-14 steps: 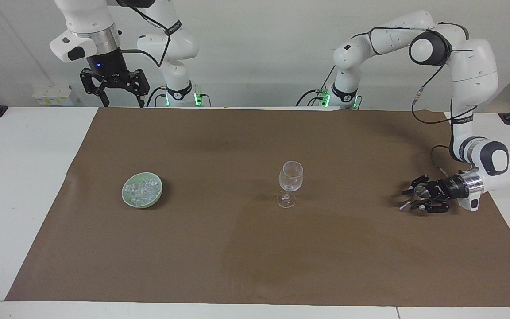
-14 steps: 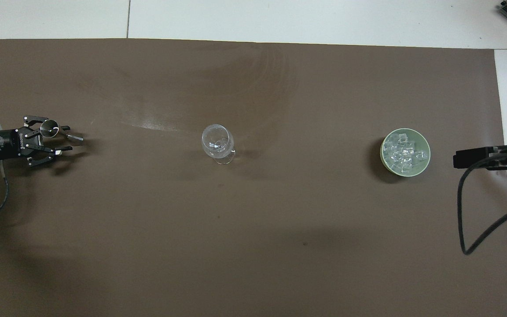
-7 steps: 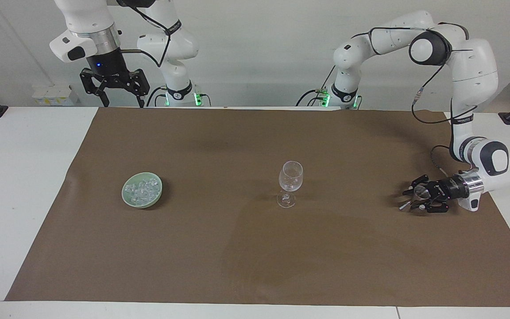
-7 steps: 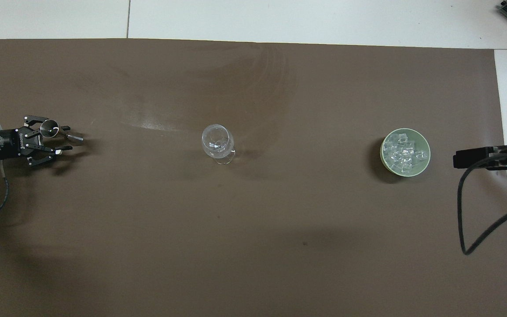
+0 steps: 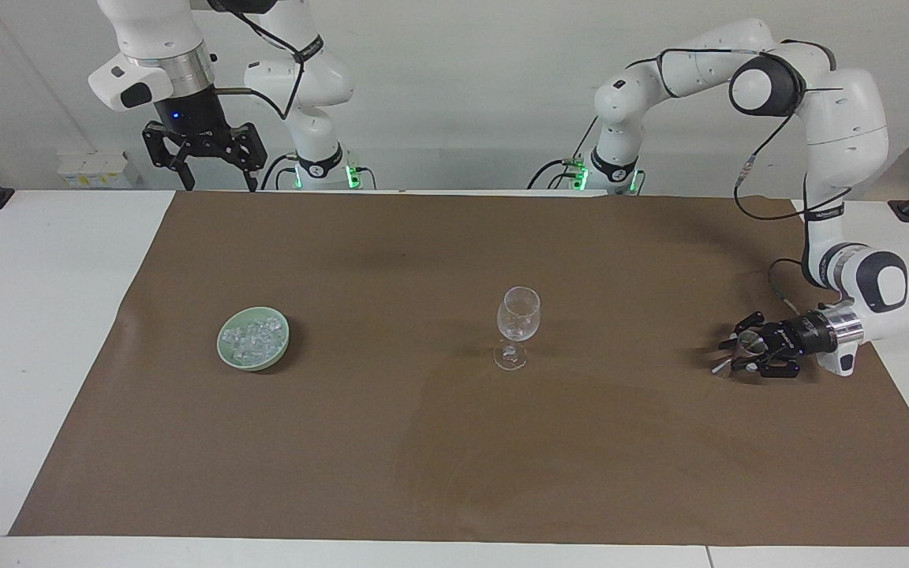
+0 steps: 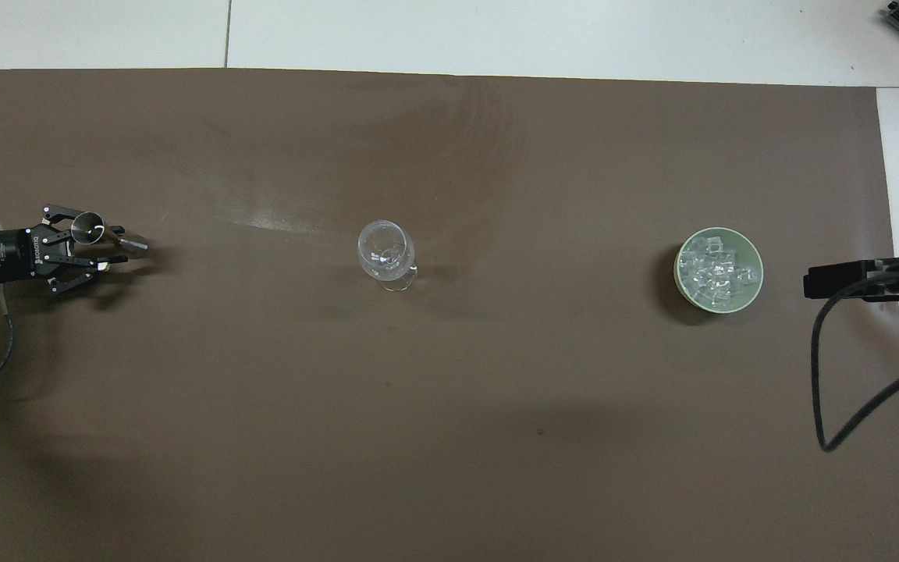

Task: Pour wine and add ice with both arms
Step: 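Close the left gripper around the silver bottle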

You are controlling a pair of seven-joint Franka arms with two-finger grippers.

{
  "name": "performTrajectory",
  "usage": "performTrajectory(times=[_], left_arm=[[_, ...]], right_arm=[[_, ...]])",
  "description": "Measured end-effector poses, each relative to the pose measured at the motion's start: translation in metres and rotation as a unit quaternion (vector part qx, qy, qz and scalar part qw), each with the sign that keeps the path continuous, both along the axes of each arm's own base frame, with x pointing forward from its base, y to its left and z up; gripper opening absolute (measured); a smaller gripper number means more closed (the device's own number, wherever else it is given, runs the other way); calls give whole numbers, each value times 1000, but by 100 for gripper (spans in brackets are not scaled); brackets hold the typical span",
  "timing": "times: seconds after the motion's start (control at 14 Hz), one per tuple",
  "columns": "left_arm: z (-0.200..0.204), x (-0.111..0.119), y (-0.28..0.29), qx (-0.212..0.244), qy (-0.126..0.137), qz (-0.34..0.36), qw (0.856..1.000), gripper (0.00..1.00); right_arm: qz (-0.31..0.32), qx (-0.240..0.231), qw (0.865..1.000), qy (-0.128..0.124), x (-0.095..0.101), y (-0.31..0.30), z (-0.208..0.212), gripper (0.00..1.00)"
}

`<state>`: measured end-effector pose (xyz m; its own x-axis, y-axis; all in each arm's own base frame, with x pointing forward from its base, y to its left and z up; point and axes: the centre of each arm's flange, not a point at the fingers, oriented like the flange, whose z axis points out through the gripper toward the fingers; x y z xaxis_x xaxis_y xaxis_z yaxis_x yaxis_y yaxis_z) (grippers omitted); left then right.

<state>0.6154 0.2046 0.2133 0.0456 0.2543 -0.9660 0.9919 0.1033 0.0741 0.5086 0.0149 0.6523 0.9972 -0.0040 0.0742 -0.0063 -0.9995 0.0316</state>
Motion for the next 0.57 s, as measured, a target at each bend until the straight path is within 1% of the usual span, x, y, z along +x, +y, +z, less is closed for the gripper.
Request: performTrajectory(times=[0.14,0.21,0.36,0.5,0.57], left_arm=[[0,0,0,0,0,0,1000,45],[0,0,0,0,0,0,1000,41],[0,0,0,0,0,0,1000,37],[0,0,0,0,-1,0,1000,36],[0,0,0,0,-2,0,1000,32]], right_arm=[[0,0,1000,0,0,0,0,100],[0,0,1000,0,0,0,0,100],[0,0,1000,0,0,0,0,100],[0,0,1000,0,0,0,0,100],[0,0,1000,0,0,0,0,100]])
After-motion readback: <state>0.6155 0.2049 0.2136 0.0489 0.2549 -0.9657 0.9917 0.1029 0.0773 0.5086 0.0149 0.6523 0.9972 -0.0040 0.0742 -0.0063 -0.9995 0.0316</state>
